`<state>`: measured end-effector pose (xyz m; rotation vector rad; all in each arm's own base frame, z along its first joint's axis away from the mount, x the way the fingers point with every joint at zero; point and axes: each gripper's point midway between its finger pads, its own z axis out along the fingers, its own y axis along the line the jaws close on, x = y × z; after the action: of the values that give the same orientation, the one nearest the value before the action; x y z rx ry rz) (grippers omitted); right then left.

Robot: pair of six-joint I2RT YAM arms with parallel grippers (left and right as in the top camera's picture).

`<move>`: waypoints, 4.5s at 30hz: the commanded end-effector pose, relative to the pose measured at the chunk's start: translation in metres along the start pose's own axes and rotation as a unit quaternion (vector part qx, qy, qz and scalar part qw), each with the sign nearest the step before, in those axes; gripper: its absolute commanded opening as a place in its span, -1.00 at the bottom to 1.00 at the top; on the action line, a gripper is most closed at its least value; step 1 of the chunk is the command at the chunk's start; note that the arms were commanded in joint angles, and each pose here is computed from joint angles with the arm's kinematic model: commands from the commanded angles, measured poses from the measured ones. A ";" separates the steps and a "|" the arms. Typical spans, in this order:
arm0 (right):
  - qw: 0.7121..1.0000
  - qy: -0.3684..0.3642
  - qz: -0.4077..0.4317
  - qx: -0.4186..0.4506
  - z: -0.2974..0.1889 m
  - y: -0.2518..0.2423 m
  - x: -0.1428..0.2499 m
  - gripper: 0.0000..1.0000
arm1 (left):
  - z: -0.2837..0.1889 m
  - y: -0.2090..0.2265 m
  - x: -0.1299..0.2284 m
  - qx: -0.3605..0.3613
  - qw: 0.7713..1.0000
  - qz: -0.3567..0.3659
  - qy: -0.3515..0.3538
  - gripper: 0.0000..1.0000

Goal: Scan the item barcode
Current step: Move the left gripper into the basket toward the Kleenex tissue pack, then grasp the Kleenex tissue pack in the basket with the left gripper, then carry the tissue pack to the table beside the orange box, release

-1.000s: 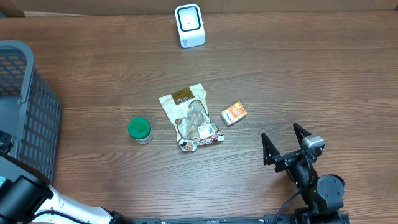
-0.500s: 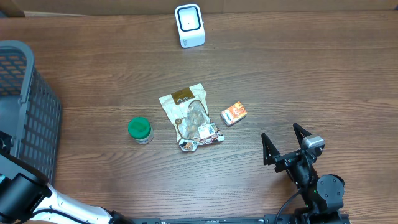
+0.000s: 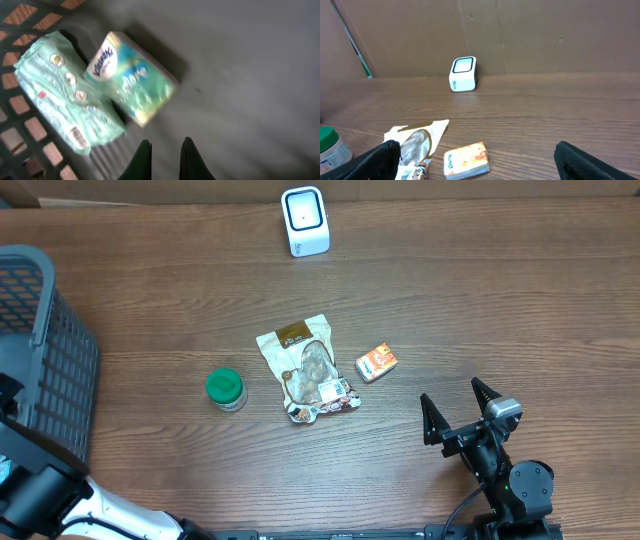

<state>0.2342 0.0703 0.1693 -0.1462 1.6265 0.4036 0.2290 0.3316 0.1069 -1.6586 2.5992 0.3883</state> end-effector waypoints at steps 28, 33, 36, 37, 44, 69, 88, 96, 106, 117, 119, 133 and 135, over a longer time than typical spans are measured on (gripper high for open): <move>1.000 -0.008 -0.003 -0.005 -0.001 0.002 -0.004 1.00 | 0.056 0.014 -0.021 -0.005 0.989 -0.118 -0.086 0.40; 1.000 -0.008 -0.003 -0.005 -0.001 0.002 -0.004 1.00 | 0.072 0.013 -0.016 -0.015 0.993 -0.100 -0.067 0.41; 1.000 -0.008 -0.003 -0.005 -0.001 0.002 -0.004 1.00 | 0.078 0.014 -0.013 -0.022 0.993 -0.096 -0.061 0.40; 1.000 -0.008 -0.003 -0.005 -0.001 0.002 -0.004 1.00 | 0.079 0.014 -0.013 -0.023 0.993 -0.095 -0.060 0.38; 1.000 -0.008 -0.003 -0.005 -0.001 0.002 -0.004 1.00 | 0.080 0.014 -0.014 -0.023 0.993 -0.096 -0.064 0.32; 1.000 -0.008 -0.003 -0.005 -0.001 0.002 -0.004 1.00 | -0.065 -0.011 -0.025 0.062 0.993 -0.060 -0.077 -0.92; 1.000 -0.008 -0.003 -0.005 -0.001 0.002 -0.004 0.99 | -0.357 -0.181 0.150 0.417 0.852 0.225 -0.224 -0.92; 1.000 -0.008 -0.003 -0.005 -0.001 0.002 -0.004 1.00 | -0.321 -0.274 0.296 0.366 0.808 0.431 -0.165 -0.92; 1.000 -0.008 -0.003 -0.005 -0.001 0.002 -0.004 1.00 | -0.206 -0.361 0.439 0.262 0.748 0.606 -0.071 -0.91; 1.000 -0.008 -0.003 -0.005 -0.001 0.002 -0.004 1.00 | -0.110 -0.389 0.507 0.202 0.727 0.657 -0.002 -0.80; 1.000 -0.008 -0.003 -0.005 -0.001 0.002 -0.004 1.00 | -0.108 -0.387 0.507 0.199 0.727 0.657 0.002 0.03; 1.000 -0.008 -0.003 -0.005 -0.001 0.002 -0.004 1.00 | -0.271 -0.353 0.428 0.284 0.743 0.600 -0.087 0.89; 1.000 -0.008 -0.003 -0.005 -0.001 0.002 -0.004 1.00 | -0.303 -0.334 0.402 0.308 0.749 0.577 -0.108 0.99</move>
<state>0.2342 0.0703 0.1693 -0.1462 1.6265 0.4036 0.3814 -0.2635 0.1706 0.3828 2.9458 -0.2081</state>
